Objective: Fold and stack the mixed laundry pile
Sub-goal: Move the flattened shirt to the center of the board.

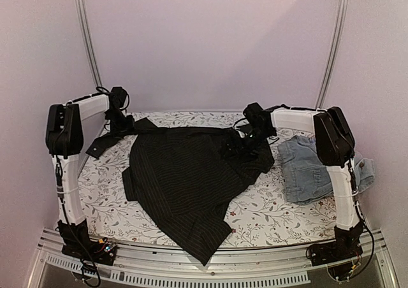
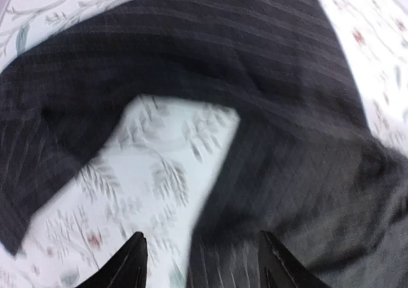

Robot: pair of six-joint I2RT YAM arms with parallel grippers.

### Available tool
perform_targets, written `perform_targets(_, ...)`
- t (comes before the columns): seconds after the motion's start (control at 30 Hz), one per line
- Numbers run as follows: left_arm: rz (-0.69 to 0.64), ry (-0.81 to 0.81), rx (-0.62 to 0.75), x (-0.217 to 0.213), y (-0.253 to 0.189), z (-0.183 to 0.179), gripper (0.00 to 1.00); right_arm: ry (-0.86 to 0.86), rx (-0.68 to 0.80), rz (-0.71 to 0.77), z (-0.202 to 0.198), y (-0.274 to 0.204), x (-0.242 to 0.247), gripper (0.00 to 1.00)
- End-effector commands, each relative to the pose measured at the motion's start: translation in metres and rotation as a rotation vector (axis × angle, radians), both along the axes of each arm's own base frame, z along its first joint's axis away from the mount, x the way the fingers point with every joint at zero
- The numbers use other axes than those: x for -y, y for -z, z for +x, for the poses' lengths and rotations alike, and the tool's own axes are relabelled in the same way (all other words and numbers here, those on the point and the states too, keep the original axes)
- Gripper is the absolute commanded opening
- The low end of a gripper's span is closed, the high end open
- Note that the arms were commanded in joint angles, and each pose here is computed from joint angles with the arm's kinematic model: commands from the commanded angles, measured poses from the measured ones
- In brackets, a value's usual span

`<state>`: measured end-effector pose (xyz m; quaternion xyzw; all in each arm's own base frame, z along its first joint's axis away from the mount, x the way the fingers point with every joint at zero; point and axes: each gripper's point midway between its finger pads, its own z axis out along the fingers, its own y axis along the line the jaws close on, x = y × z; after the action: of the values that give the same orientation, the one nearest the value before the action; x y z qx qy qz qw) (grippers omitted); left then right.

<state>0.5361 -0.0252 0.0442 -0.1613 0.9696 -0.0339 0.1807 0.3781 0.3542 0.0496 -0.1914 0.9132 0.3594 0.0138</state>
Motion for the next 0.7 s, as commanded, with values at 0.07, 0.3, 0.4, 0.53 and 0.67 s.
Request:
perform_targets(0.07, -0.126, 0.198, 0.052, 0.113, -0.067, -0.104, 0.59, 0.184, 0.056, -0.264, 0.04, 0.01, 0.131, 0.91)
perform_targets(0.3, -0.262, 0.053, -0.133, 0.138, -0.027, -0.193, 0.6, 0.168, 0.127, -0.157, 0.052, -0.022, 0.118, 0.9)
perform_targets(0.4, -0.198, 0.016, -0.195, 0.125, -0.007, -0.201, 0.6, 0.132, 0.148, -0.111, 0.047, -0.033, 0.103, 0.9)
perform_targets(0.53, -0.161, -0.03, -0.314, 0.109, 0.029, -0.207, 0.61, 0.091, 0.134, -0.11, 0.038, -0.027, 0.093, 0.91)
perform_targets(0.67, -0.111, -0.106, -0.381, 0.072, 0.06, -0.202, 0.56, 0.088, 0.123, -0.11, 0.034, -0.024, 0.092, 0.91)
